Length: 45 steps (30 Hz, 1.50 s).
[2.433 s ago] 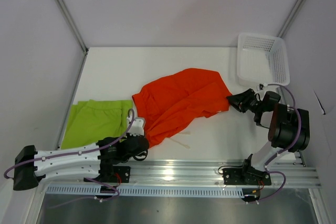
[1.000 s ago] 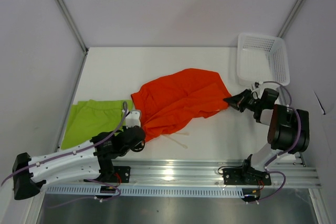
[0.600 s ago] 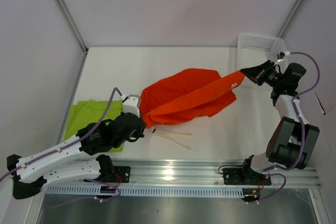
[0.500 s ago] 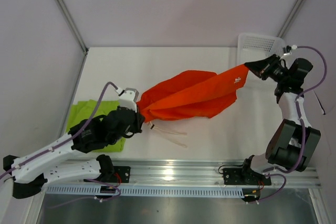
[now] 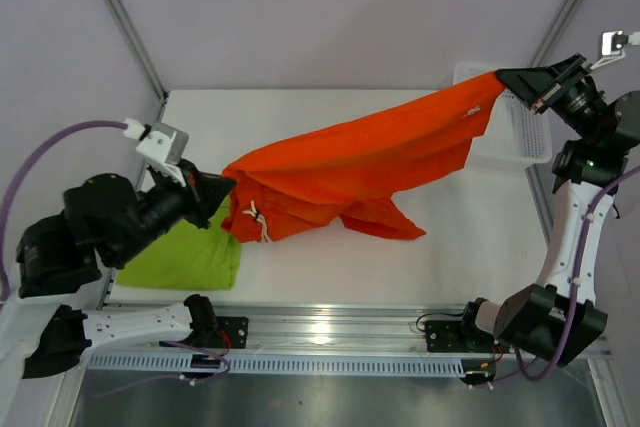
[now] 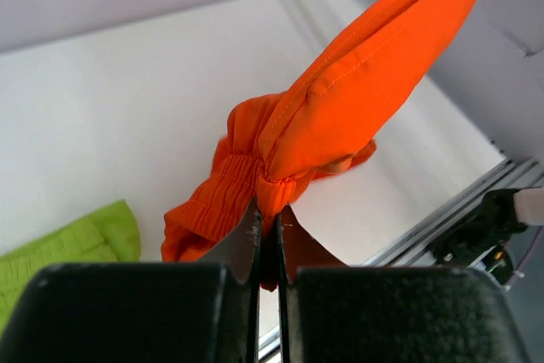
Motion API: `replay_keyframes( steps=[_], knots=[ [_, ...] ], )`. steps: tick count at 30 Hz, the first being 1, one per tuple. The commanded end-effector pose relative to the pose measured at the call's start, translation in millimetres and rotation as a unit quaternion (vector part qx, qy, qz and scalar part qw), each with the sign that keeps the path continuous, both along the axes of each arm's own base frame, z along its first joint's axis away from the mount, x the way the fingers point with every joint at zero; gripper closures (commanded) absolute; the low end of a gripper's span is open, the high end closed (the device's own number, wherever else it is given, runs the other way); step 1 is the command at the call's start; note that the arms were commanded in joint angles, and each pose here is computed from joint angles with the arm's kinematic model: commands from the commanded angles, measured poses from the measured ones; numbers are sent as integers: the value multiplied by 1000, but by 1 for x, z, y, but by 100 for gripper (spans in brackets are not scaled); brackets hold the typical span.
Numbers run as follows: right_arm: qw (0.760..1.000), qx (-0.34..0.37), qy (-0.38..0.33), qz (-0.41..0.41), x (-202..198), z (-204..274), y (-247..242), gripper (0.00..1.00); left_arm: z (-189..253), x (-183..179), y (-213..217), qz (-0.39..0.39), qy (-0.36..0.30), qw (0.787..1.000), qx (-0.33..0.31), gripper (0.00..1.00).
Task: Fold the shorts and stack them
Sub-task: Flatten the shorts out
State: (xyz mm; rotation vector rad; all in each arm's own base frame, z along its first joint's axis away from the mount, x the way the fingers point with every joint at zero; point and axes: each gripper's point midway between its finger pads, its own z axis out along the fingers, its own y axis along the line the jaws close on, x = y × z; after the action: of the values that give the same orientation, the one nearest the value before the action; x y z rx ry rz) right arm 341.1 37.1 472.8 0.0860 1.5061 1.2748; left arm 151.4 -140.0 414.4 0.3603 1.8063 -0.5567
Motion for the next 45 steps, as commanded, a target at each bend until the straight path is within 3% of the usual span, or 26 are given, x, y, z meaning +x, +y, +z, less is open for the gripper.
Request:
replay_keyframes(
  steps=[1, 10, 15, 20, 24, 29, 35, 39, 43, 45],
  knots=[
    [993, -35, -113, -31, -49, 74, 12, 100, 47, -12, 15, -30, -48, 998, -16, 100],
    [948, -118, -251, -153, -132, 136, 31, 100, 108, -21, 7, -76, -99, 991, -56, 100],
    [956, -103, -239, -136, -122, 141, 29, 100, 125, -13, 5, -59, -120, 989, -63, 100],
    [962, -90, -235, -105, -112, 144, 28, 100, 137, 8, 18, 18, -121, 991, -59, 100],
    [954, -107, -255, -112, -136, 156, 40, 100, 170, -21, 15, -64, -155, 980, -111, 100],
    [915, -148, -341, -158, -195, 180, 63, 100, 179, -46, 8, -142, -195, 962, -127, 100],
    [886, -155, -391, -196, -231, 192, 73, 100, 175, -48, -1, -163, -221, 954, -116, 100],
    [899, -139, -369, -189, -215, 191, 66, 100, 175, -28, -1, -113, -213, 965, -106, 100],
    [923, -113, -324, -172, -178, 183, 51, 100, 176, 9, 0, -16, -184, 979, -85, 100],
    [934, -99, -305, -159, -161, 179, 46, 100, 161, 27, -23, -12, -155, 986, -56, 100]
  ],
)
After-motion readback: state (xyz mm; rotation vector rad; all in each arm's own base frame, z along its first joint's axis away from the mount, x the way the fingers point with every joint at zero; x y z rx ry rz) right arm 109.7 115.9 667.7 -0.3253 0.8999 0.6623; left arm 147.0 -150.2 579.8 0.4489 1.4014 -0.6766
